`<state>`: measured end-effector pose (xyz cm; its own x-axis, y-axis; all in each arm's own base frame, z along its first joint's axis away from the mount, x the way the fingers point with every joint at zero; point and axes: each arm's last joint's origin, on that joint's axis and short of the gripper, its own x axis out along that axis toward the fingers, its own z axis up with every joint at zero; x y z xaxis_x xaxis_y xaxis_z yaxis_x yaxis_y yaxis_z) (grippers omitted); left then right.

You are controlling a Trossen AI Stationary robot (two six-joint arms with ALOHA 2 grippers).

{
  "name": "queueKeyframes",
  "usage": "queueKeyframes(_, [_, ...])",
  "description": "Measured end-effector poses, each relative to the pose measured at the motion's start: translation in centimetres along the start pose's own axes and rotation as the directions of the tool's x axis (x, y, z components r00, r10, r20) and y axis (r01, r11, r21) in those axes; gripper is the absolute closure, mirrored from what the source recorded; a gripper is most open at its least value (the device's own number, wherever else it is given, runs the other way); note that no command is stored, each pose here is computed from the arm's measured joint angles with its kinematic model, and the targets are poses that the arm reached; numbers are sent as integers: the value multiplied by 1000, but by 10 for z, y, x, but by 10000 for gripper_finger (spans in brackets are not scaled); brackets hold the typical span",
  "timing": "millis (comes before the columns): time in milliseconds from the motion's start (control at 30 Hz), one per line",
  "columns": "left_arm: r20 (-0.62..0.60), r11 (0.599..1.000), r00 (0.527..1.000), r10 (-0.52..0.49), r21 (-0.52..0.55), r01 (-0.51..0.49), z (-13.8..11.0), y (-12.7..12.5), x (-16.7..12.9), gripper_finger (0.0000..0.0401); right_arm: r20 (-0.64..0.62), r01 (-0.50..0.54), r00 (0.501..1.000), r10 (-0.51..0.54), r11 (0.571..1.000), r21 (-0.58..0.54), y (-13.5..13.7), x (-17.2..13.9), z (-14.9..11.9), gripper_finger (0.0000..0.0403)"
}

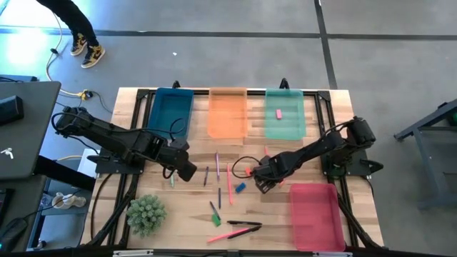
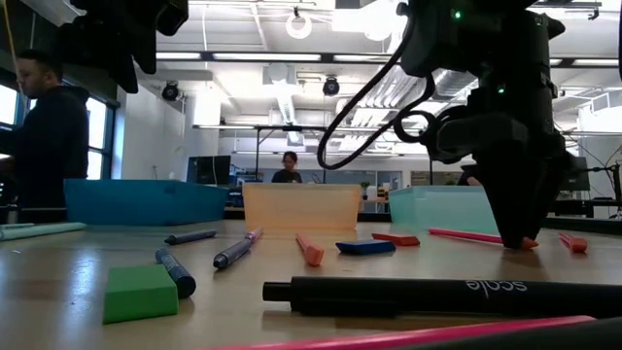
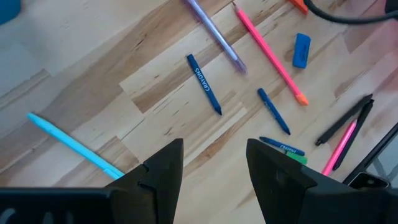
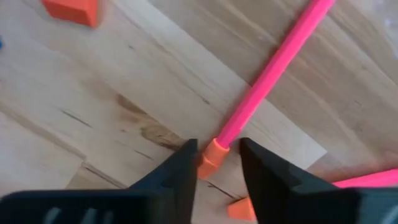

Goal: Sort crayons/erasers/pens/pencils in bins
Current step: Put the top center pink pencil into the pink bin

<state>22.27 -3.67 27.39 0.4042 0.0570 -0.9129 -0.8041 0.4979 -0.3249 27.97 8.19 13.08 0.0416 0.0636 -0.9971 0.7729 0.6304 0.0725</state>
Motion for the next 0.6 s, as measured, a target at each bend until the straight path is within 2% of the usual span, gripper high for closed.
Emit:
queueKeyframes(267, [-1, 999, 1000, 4, 37, -4, 0, 0, 0, 236, 9, 9, 1000, -9, 1000, 6, -2, -5, -1, 392])
queueKeyframes(467, [-1, 998, 1000, 4, 67, -4, 0, 0, 0, 236, 3, 21, 1000, -21, 999, 44, -3, -5, -2, 384])
queueKeyframes(600, [-2, 997, 1000, 4, 79, -4, 0, 0, 0, 236, 10, 10, 1000, -11, 998, 58, -4, -10, -2, 392])
